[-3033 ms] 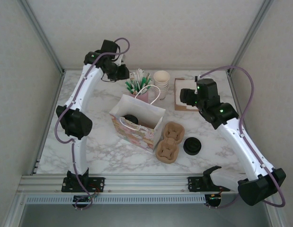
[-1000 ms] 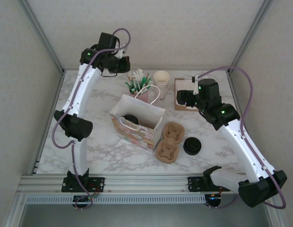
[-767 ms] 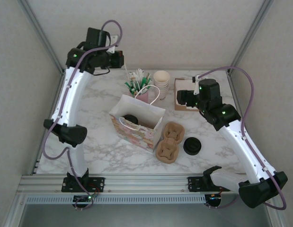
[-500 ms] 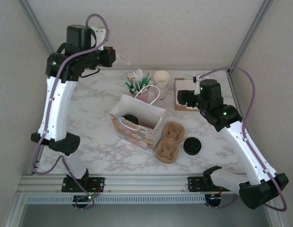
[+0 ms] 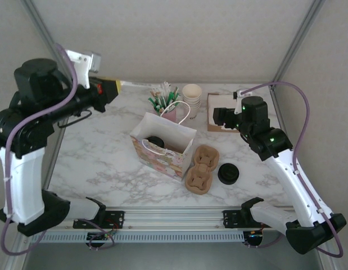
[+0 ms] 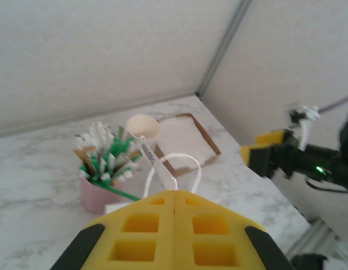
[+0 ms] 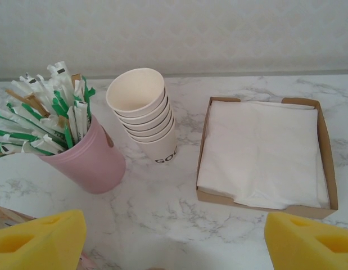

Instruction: Pack the takeout coffee

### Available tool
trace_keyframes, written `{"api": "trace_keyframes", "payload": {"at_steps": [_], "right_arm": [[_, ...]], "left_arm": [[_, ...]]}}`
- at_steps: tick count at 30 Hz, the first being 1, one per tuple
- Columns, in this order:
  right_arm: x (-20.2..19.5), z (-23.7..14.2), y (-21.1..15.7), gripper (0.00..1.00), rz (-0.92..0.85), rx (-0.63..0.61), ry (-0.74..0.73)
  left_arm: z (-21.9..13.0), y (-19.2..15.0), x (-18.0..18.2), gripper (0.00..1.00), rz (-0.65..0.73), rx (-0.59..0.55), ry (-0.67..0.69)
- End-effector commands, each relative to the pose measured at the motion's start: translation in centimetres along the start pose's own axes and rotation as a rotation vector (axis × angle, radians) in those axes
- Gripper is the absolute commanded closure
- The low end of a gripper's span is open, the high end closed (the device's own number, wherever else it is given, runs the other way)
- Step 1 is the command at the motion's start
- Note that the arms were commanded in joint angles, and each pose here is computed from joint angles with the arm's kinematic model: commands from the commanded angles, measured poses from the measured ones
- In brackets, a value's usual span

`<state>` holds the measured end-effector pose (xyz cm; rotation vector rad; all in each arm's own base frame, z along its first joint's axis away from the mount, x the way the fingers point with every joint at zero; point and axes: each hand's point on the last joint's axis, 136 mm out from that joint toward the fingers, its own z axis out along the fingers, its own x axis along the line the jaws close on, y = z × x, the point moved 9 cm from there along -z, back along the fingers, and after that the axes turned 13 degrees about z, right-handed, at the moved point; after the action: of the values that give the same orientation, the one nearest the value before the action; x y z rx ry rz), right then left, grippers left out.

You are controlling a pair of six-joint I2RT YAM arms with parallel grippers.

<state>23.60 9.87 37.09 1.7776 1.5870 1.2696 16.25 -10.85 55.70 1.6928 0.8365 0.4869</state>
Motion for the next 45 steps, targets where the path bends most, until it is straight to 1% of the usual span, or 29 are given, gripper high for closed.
{"api": "trace_keyframes", "payload": {"at_steps": [1, 7, 12, 19, 25, 26, 28, 29, 31, 32, 35, 41, 45], "right_arm": [[-0.5, -0.9, 0.3, 0.17, -0.008, -0.026, -0.036], [-0.8, -1.3, 0.2, 0.16, 0.003, -0.042, -0.046], [-1.0, -1.4, -0.2, 0.16, 0.018, -0.037, -0.053], [-1.4, -1.2, -0.9, 0.16, 0.028, -0.013, -0.081], [-1.9, -1.0, -1.4, 0.15, 0.018, -0.007, -0.118], [-2.0, -0.9, -1.5, 0.15, 0.016, -0.006, -0.124], [-2.2, -0.6, -1.7, 0.14, 0.018, 0.001, -0.143], [-2.3, -0.3, -1.8, 0.13, 0.022, 0.006, -0.154], [-2.5, 0.2, -2.0, 0.13, 0.036, 0.016, -0.183], [-2.6, 0.5, -2.1, 0.13, 0.049, 0.021, -0.207], [-3.1, 1.7, -2.4, 0.14, 0.114, 0.043, -0.269], [-4.0, 4.5, -2.5, 0.15, 0.32, 0.079, -0.308], [-5.0, 6.1, -2.6, 0.16, 0.5, 0.088, -0.306]], "left_arm": [[-1.0, -2.0, -1.4, 1.0, -0.062, 0.071, -0.119], [-3.2, -4.7, -2.4, 1.0, -0.108, 0.121, -0.176], [-2.8, -6.2, -2.3, 1.0, -0.126, 0.178, -0.172], [1.8, -7.4, -0.6, 1.0, -0.153, 0.288, -0.107], [6.7, -8.0, 0.5, 1.0, -0.169, 0.331, -0.122], [7.5, -8.0, 0.7, 0.95, -0.17, 0.339, -0.128], [8.7, -7.9, 1.0, 0.64, -0.168, 0.349, -0.119], [9.2, -7.9, 1.3, 0.54, -0.163, 0.357, -0.104], [9.9, -7.8, 1.8, 0.4, -0.145, 0.359, -0.061], [10.1, -7.7, 2.1, 0.37, -0.134, 0.357, -0.033], [10.3, -7.5, 2.7, 0.34, -0.105, 0.34, 0.035], [9.8, -8.1, 4.1, 0.33, -0.058, 0.336, 0.198], [9.5, -8.7, 5.1, 0.35, -0.07, 0.316, 0.292]]}}
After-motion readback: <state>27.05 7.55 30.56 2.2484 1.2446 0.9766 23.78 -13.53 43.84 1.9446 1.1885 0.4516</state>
